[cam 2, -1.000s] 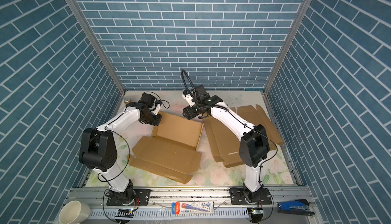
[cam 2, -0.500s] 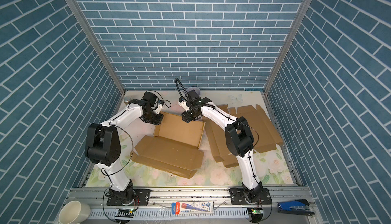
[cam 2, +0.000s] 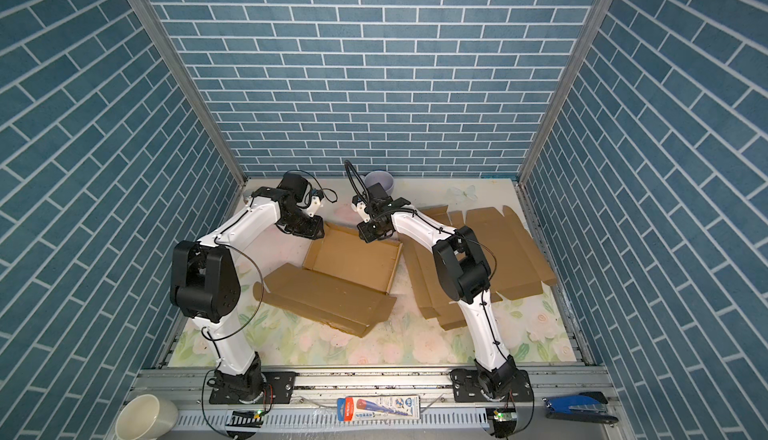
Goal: Fold the paper box
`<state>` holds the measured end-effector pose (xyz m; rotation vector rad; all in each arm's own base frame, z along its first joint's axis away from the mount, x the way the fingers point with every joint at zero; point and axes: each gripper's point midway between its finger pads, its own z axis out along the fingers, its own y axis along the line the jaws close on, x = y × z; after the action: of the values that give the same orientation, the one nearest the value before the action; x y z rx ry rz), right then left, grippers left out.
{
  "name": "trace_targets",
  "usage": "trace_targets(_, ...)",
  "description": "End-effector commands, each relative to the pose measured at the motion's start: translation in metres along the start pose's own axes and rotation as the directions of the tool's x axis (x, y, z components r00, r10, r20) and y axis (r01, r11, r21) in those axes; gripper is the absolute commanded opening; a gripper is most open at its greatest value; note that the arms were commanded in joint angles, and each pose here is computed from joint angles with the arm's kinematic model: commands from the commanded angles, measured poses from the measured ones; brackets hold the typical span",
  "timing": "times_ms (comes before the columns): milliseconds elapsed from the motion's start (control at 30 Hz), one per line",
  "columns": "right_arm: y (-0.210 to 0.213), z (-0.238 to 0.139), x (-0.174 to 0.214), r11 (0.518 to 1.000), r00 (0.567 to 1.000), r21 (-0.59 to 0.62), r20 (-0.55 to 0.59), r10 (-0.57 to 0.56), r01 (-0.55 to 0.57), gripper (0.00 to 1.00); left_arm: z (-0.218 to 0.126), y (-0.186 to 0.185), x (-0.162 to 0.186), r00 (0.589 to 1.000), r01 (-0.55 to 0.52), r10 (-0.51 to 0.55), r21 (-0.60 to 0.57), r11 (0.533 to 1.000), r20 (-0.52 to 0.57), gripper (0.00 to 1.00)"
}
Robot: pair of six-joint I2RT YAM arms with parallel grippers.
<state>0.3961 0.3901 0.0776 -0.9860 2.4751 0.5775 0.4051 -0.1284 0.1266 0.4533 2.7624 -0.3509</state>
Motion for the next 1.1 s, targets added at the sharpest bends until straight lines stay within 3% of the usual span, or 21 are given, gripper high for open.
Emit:
trace_targets(0, -0.01, 0.018, 0.02, 0.993, 0.992, -0.004, -0.054, 0.114, -0.115, 0.28, -0.036, -0.016, -0.016, 0.996, -0.014, 0.011, 0.044, 0.999, 0.088, 0.43)
trace_targets(100, -0.023, 0.018, 0.024, 0.967, 0.965, 0.011, -0.062, 0.256, -0.256, 0.21, -0.061, -0.019, -0.028, 0.985, 0.003, -0.011, 0.051, 0.999, 0.175, 0.45)
trace_targets(200, -0.031, 0.015, 0.03, 0.908, 0.907, 0.034, -0.05, 0.418, -0.417, 0.18, -0.096, -0.015, -0.041, 0.957, 0.039, -0.043, 0.023, 0.999, 0.288, 0.47)
trace_targets(367, -0.038, -0.001, 0.034, 0.75, 0.75, 0.041, 0.079, 0.657, -0.661, 0.17, -0.16, -0.006, -0.054, 0.889, 0.092, -0.044, -0.083, 0.992, 0.456, 0.51)
trace_targets(533, -0.039, -0.016, 0.042, 0.592, 0.586, 0.039, 0.207, 0.783, -0.805, 0.2, -0.208, 0.002, -0.054, 0.814, 0.146, -0.025, -0.163, 0.976, 0.581, 0.57)
trace_targets(733, -0.018, -0.017, 0.06, 0.405, 0.389, -0.012, 0.255, 0.885, -0.914, 0.24, -0.231, 0.02, -0.039, 0.763, 0.245, -0.036, -0.237, 0.94, 0.645, 0.73)
trace_targets(800, -0.004, -0.018, 0.064, 0.369, 0.348, -0.035, 0.263, 0.9, -0.929, 0.24, -0.23, 0.028, -0.034, 0.754, 0.277, -0.062, -0.231, 0.933, 0.654, 0.75)
trace_targets(867, 0.015, -0.02, 0.061, 0.381, 0.353, -0.068, 0.253, 0.901, -0.922, 0.26, -0.227, 0.036, -0.029, 0.744, 0.311, -0.111, -0.194, 0.93, 0.659, 0.75)
trace_targets(933, 0.033, -0.023, 0.055, 0.418, 0.391, -0.103, 0.206, 0.897, -0.903, 0.29, -0.221, 0.048, -0.024, 0.734, 0.354, -0.172, -0.154, 0.923, 0.656, 0.75)
trace_targets(1000, 0.043, -0.029, 0.054, 0.466, 0.449, -0.108, 0.154, 0.88, -0.878, 0.34, -0.213, 0.059, -0.02, 0.726, 0.389, -0.227, -0.115, 0.914, 0.65, 0.74)
trace_targets(1067, 0.037, -0.044, 0.057, 0.548, 0.534, -0.061, 0.156, 0.831, -0.834, 0.37, -0.204, 0.069, -0.016, 0.718, 0.418, -0.266, -0.093, 0.904, 0.644, 0.72)
